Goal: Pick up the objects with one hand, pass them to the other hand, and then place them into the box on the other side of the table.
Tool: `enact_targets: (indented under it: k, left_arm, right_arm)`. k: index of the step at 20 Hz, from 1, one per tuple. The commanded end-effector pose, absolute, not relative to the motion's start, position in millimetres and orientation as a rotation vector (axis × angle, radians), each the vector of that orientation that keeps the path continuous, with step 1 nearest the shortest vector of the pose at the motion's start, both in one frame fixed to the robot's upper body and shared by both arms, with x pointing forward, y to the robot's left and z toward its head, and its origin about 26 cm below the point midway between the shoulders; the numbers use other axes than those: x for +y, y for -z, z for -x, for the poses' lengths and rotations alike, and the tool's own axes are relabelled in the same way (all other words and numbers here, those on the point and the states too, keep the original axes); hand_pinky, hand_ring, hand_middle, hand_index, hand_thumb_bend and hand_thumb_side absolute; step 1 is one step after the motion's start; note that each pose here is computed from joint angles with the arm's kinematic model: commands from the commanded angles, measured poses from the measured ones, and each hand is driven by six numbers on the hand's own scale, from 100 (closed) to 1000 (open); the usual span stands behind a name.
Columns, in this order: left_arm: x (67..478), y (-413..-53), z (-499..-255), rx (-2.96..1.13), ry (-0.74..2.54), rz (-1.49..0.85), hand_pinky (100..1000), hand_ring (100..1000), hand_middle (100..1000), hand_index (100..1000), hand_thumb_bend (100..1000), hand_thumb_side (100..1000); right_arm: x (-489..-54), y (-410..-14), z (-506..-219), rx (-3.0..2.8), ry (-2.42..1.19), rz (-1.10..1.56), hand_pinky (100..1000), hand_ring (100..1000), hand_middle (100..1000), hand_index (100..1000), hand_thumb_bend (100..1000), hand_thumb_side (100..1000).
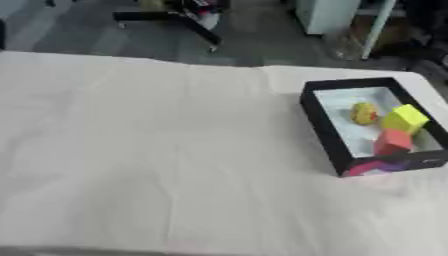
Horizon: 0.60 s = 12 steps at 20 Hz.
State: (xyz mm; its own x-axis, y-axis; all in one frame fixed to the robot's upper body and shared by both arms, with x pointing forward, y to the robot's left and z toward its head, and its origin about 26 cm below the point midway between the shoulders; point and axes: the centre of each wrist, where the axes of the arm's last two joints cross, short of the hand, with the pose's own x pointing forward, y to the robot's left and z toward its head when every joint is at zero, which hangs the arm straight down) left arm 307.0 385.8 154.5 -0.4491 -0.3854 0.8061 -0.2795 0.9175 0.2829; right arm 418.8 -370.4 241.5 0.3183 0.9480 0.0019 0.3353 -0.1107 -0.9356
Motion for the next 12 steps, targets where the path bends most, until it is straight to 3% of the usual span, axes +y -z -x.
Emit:
enact_targets:
  k: [1,5,7,12]
  left_arm:
    - [384,-164,-303,-2.115,0.111,-0.527,808,727,702,782,1000,630]
    - [379,-160,-300,-2.136,0.042,-0.573,802,722,696,777,1000,642]
    - [375,-156,-297,-2.139,-0.009,-0.614,795,711,688,770,1000,706]
    - [361,-144,-290,-2.123,-0.128,-0.665,789,699,676,751,1000,715]
  right_arm:
    - [-357,-260,-400,-1.396,-0.665,1.724,768,861,804,1000,438,403]
    - [-327,-241,-379,-1.664,-0.504,1.675,677,805,750,1000,295,411]
    - [-306,-218,-364,-1.816,-0.376,1.577,650,791,734,1000,249,422]
    - [-272,-169,-335,-1.962,-0.024,1.385,592,756,690,1000,130,465]
